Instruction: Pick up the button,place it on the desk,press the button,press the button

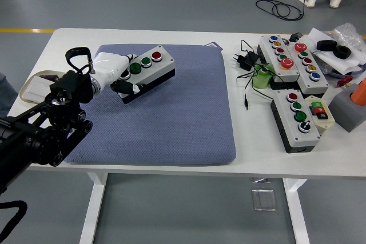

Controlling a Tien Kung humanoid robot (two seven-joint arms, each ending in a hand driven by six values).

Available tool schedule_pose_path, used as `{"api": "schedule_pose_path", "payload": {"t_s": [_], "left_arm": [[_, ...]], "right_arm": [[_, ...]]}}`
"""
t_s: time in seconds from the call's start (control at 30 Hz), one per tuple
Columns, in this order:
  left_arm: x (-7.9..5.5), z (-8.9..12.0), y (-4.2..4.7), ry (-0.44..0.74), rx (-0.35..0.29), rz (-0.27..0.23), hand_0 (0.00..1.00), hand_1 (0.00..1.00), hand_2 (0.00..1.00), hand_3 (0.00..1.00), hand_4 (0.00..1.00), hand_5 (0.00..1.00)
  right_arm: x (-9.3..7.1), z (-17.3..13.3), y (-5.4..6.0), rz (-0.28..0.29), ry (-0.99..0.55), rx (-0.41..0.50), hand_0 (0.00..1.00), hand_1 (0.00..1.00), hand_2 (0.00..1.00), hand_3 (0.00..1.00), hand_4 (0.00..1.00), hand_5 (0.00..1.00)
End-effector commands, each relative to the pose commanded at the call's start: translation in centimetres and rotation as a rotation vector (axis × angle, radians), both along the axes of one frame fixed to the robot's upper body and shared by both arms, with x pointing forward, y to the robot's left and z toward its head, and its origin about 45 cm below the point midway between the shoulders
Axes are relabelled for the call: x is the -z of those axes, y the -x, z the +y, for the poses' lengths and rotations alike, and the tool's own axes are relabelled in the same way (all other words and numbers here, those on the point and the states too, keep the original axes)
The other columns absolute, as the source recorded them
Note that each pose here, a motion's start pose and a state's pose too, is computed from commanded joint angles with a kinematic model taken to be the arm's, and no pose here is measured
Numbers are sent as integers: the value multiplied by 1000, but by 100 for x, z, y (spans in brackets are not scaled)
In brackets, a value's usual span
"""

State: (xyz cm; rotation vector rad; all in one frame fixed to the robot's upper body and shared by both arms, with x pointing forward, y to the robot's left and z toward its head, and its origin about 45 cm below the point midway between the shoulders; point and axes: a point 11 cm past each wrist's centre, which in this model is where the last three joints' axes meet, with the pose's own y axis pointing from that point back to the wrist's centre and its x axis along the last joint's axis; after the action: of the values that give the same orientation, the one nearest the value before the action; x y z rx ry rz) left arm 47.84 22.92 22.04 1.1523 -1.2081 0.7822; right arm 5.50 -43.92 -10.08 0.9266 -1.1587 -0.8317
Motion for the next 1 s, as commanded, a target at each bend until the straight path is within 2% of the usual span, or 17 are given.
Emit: {"api": "schedule_pose_path", "payload": {"t_s": [0.13, 0.2, 0.27, 0.33, 0.4, 0.6, 0.63, 0.77, 1.0], "left_arm": [[0, -51, 41, -15, 114, 26, 216, 59, 65, 220, 242, 2], [1, -72, 55, -13, 144, 31, 222, 61, 61, 207, 244, 2], [12, -77, 93, -5, 203, 70, 222, 61, 61, 207, 244, 2], [8, -101, 117, 5, 244, 82, 222, 61, 61, 207, 244, 2], [-3, -112, 128, 8, 264, 83, 229, 61, 65, 208, 235, 2], [-121, -202, 160, -47, 394, 31, 229, 61, 65, 208, 235, 2], [-138, -214, 161, -57, 413, 24, 253, 69, 94, 226, 229, 2], [-188, -252, 163, -74, 469, 5, 253, 69, 94, 226, 229, 2], [-126, -278, 185, -95, 519, 19, 251, 70, 96, 225, 225, 2]], "right_arm": [[1, 2, 4, 1, 0, 1, 658, 644, 691, 591, 390, 259], [1, 2, 4, 1, 0, 2, 658, 644, 691, 590, 390, 259], [1, 3, 2, 1, -1, 1, 658, 644, 691, 590, 390, 259], [1, 3, 3, 1, -1, 1, 658, 644, 691, 590, 390, 259], [1, 4, 2, 1, -1, 0, 658, 643, 691, 591, 390, 259], [-1, 4, -12, 0, 0, -3, 658, 643, 691, 591, 390, 259], [-1, 3, -14, 0, 0, -4, 658, 644, 691, 590, 389, 258], [-3, 0, -19, 1, 1, -6, 658, 644, 691, 590, 389, 258], [-4, 0, -25, 0, 1, -7, 657, 643, 690, 591, 390, 257]]}}
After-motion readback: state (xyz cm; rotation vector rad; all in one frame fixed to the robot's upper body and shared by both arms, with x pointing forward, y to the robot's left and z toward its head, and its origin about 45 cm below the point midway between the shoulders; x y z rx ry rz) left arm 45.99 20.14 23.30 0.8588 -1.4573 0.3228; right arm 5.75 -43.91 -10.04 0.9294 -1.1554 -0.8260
